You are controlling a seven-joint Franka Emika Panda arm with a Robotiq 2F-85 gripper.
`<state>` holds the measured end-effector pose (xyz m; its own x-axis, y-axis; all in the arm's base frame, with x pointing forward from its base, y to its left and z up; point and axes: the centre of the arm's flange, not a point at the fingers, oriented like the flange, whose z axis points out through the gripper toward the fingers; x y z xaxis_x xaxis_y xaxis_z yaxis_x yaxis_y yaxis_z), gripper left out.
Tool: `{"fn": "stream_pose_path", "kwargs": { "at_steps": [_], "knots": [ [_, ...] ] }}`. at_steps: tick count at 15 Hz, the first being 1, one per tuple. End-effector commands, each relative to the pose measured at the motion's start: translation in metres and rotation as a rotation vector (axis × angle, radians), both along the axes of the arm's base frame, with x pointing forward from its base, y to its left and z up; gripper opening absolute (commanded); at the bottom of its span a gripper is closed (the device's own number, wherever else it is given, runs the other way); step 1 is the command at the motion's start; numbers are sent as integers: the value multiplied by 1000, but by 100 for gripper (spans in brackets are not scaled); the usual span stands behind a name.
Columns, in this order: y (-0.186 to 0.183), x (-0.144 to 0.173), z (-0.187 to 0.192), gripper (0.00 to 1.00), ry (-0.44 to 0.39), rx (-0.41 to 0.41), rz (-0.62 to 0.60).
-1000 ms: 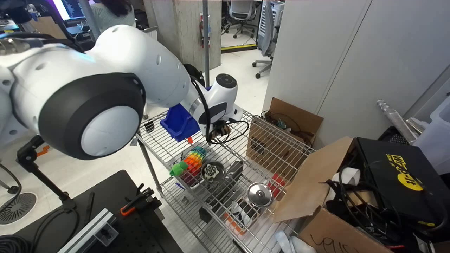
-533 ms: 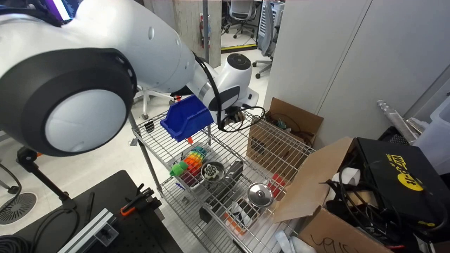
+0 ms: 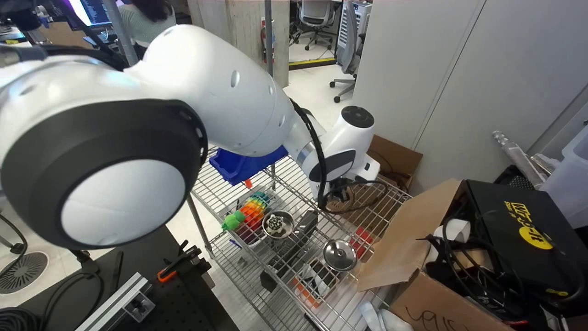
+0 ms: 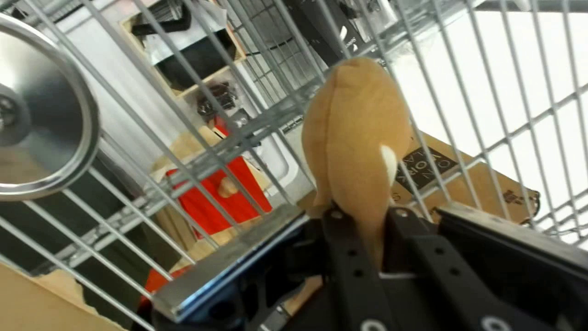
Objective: Move the bread roll to the right
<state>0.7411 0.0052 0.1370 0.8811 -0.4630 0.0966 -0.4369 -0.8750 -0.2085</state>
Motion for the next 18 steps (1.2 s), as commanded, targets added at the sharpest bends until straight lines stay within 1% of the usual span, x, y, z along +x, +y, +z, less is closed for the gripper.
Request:
{"fn": "stream_pose_path", "kwargs": {
  "at_steps": [1,3,4,5,7,8,9,10,11,12,13,14,15,16,18],
  "knots": [
    [-14,17,-37,3,77,-30,-31],
    [-17,17,-58,3,122,-37,-40],
    [-17,17,-61,37,127,-44,-44],
    [-18,20,-59,39,131,-39,-42],
    [-19,19,-45,51,147,-32,-48],
    [-20,14,-37,59,175,-25,-49],
    [-21,10,-34,66,213,-15,-57],
    [-23,2,-31,74,277,6,-78],
    [-25,-8,-31,81,342,-9,-100],
    [-29,-21,-25,89,383,-37,-130],
    [-33,-28,-16,95,434,-46,-155],
    [-36,-36,-3,100,479,-60,-183],
    [-36,-44,14,100,512,-76,-206],
    [-36,-50,26,100,518,-84,-213],
    [-28,-58,52,100,483,-105,-193]
  ]
}}
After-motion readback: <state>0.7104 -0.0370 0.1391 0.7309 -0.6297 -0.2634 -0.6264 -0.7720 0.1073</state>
